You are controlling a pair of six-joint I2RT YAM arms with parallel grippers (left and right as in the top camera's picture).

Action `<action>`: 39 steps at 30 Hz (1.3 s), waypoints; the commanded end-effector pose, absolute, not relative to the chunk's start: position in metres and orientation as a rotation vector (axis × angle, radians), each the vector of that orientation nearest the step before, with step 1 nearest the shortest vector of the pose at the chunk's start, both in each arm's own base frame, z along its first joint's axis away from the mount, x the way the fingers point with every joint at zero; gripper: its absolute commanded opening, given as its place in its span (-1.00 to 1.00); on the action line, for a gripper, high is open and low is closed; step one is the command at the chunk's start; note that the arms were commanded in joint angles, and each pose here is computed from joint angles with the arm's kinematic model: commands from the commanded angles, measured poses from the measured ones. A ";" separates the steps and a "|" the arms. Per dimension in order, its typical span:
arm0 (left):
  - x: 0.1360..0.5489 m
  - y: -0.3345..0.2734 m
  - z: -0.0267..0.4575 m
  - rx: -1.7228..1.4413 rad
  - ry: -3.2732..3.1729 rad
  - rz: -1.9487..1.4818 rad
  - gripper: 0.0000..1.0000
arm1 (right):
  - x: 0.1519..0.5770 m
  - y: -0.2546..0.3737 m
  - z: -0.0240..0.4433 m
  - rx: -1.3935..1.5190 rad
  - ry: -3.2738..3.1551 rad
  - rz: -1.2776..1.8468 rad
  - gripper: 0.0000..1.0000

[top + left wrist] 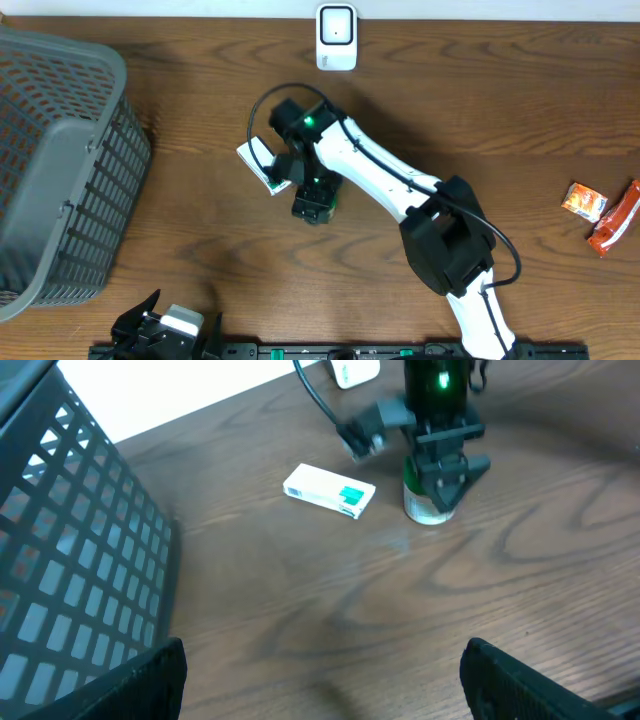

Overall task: Scan the item barcode
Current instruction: 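Move the right gripper over the green-lidded jar, then lower the right gripper around the green jar and grasp it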

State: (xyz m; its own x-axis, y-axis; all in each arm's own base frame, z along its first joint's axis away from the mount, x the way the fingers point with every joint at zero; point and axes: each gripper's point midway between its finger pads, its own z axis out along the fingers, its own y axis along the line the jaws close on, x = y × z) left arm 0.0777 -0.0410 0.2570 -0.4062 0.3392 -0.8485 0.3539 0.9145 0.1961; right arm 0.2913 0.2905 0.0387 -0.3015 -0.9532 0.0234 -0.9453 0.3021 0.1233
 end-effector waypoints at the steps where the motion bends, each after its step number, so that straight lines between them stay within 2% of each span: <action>1: 0.076 -0.043 0.260 0.508 2.006 -0.023 0.73 | 0.291 0.278 0.018 1.721 -2.494 -0.026 0.98; 5: 0.076 -0.043 0.260 0.508 2.006 -0.023 0.73 | 0.306 0.274 0.008 1.623 -2.623 0.080 0.98; 16: 0.076 -0.043 0.260 0.508 2.006 -0.023 0.73 | 0.311 0.282 0.006 1.533 -2.723 0.070 0.98; 19: 0.076 -0.043 0.260 0.508 2.006 -0.023 0.73 | 0.311 0.287 0.006 1.524 -2.744 0.056 0.80; 21: 0.076 -0.043 0.260 0.508 2.006 -0.023 0.73 | 0.309 0.291 0.006 1.511 -2.756 0.046 0.58; 22: 0.076 -0.043 0.260 0.508 2.006 -0.023 0.73 | 0.308 0.293 0.006 1.488 -2.770 0.045 0.39; 26: 0.076 -0.043 0.260 0.508 2.006 -0.023 0.73 | 0.308 0.294 0.006 1.392 -2.822 0.044 0.34; 34: 0.076 -0.043 0.260 0.508 2.006 -0.023 0.73 | 0.317 0.284 0.007 0.925 -3.044 0.150 0.31; 36: 0.076 -0.043 0.260 0.508 2.006 -0.023 0.74 | 0.335 0.266 0.011 0.613 -3.197 0.345 0.33; 39: 0.076 -0.043 0.260 0.508 2.006 -0.023 0.73 | 0.344 0.255 0.015 0.284 -3.302 0.428 0.35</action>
State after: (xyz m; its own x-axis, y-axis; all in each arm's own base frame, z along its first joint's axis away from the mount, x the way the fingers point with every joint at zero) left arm 0.0777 -0.0410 0.2570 -0.4062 0.3392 -0.8485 0.3539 0.9145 0.1961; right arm 0.3244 0.2792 0.0113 -0.8864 -0.4601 -0.0498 -0.4497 0.8818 -0.1423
